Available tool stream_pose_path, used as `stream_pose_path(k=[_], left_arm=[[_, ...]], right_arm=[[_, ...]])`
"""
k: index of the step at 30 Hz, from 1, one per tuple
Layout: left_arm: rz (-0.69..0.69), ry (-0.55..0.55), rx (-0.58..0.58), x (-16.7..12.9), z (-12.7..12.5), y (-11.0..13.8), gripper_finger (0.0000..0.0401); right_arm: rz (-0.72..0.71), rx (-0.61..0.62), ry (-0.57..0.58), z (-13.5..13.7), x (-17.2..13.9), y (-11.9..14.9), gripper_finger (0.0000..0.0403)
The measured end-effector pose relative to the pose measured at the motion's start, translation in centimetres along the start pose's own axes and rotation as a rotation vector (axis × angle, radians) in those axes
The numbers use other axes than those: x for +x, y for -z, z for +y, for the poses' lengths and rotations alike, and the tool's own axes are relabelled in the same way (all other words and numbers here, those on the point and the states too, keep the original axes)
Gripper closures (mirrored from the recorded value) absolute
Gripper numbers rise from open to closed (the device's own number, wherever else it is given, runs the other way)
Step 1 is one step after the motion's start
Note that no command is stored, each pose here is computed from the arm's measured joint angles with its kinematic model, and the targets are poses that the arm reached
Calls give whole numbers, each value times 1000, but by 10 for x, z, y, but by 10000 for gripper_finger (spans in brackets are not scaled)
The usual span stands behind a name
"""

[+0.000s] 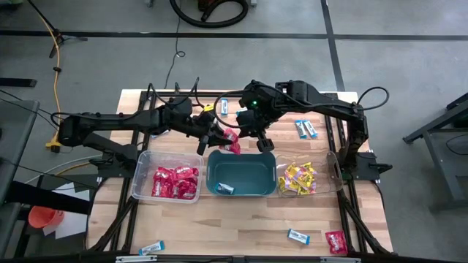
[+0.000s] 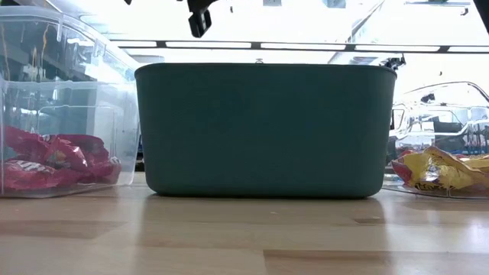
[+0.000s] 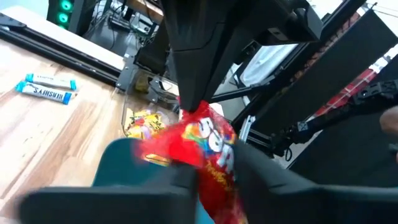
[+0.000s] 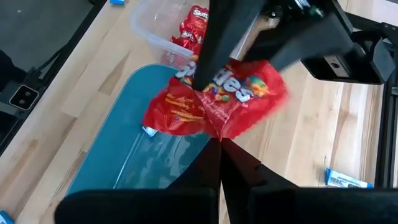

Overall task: Sort candy
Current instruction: Put the red candy into the left transparent bin

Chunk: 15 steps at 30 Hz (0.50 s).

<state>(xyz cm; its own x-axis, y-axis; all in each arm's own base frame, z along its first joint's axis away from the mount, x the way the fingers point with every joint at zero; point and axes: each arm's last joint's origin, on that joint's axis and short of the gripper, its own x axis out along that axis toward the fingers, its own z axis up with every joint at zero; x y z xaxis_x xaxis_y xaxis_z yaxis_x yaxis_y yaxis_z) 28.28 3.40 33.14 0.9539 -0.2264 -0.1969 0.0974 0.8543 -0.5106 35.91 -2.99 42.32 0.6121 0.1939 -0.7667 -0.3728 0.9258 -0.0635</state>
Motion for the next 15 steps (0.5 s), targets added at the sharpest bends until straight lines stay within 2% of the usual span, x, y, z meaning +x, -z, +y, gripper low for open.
stream_pose_path(k=[2,7,15], left_arm=[[0,1,12,0,0,0,380],[43,-38,2,-3,6,3,392],[193,-223,-7,-40,17,11,398]], right_arm=[[-5,1,3,0,0,0,403],[-6,22,36,-2,-7,1,381],[109,98,193,-9,-32,18,249]])
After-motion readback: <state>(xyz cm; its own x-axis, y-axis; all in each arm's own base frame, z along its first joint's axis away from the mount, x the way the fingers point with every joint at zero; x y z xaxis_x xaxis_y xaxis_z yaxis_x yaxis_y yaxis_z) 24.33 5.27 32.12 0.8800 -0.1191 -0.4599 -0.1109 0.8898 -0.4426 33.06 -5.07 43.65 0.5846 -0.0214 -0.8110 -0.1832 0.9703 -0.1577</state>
